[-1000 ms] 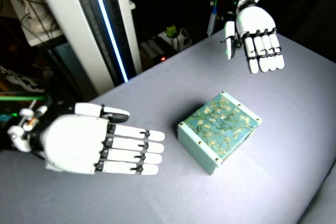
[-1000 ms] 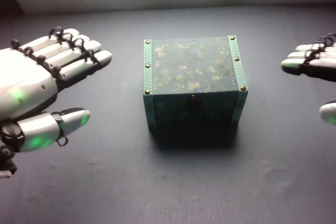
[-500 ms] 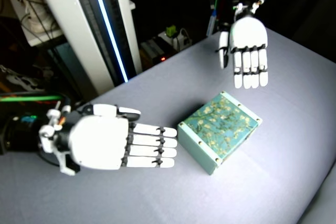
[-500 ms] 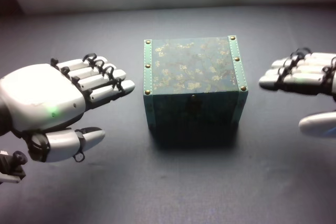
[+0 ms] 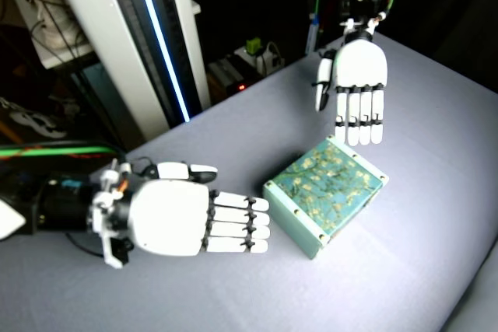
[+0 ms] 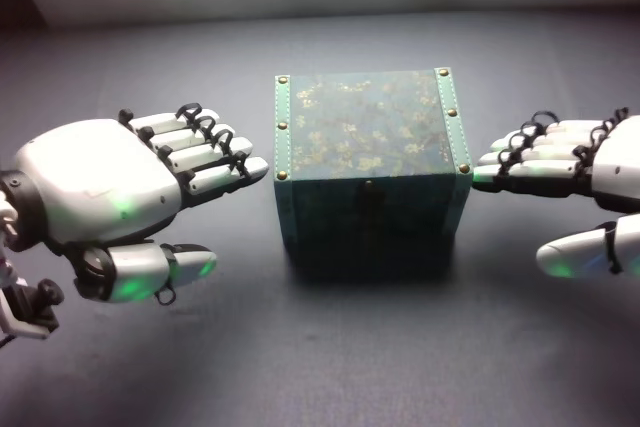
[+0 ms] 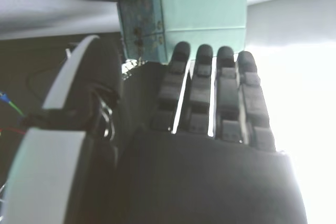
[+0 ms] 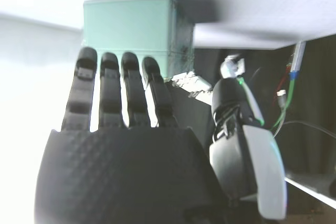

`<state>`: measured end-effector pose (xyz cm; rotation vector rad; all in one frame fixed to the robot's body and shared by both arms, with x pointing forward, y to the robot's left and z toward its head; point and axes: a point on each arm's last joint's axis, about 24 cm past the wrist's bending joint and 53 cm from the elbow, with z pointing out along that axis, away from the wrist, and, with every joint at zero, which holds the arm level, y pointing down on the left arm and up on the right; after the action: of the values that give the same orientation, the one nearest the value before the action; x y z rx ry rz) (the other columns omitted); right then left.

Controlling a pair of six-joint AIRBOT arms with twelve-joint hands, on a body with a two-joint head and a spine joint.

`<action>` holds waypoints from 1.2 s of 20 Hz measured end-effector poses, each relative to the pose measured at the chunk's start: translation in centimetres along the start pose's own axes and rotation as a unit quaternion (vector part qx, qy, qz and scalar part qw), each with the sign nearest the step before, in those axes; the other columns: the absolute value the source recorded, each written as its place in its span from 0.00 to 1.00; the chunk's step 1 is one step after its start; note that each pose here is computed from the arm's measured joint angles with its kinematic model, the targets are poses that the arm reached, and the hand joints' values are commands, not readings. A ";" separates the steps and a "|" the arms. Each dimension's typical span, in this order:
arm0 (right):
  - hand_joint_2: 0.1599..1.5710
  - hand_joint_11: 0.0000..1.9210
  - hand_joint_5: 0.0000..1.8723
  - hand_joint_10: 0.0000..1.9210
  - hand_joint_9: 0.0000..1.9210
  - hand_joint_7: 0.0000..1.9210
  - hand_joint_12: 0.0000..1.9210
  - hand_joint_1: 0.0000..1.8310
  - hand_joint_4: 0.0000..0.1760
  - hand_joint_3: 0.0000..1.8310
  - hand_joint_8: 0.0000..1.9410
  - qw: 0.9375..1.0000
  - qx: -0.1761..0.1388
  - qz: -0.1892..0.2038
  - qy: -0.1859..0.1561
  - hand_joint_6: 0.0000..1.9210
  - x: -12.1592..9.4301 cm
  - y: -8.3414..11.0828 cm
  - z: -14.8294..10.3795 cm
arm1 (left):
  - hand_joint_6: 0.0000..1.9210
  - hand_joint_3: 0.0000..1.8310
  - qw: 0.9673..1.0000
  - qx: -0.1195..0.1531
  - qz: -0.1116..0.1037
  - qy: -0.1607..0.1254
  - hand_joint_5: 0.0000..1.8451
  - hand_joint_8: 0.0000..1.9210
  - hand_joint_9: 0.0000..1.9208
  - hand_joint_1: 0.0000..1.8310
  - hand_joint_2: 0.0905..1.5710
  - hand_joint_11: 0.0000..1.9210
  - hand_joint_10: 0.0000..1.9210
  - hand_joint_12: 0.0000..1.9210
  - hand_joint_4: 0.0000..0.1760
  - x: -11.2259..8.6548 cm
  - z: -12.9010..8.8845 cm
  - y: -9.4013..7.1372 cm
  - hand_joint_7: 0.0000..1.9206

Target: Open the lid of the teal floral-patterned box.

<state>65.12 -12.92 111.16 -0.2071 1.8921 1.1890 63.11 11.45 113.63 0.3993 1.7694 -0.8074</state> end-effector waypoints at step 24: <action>0.85 0.01 0.09 0.00 0.03 0.07 0.04 0.00 0.00 0.00 0.00 0.993 -0.032 0.069 -0.086 0.00 -4.4 1.2 0.1 | 0.00 0.01 0.992 0.028 -0.081 -0.092 0.00 0.00 0.00 0.00 1.00 0.00 0.00 0.01 0.00 -4.3 0.1 -1.1 0.00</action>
<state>67.21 -13.53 115.19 -0.0082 1.7427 1.3173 63.96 11.08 117.93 0.2133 1.6243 -0.9787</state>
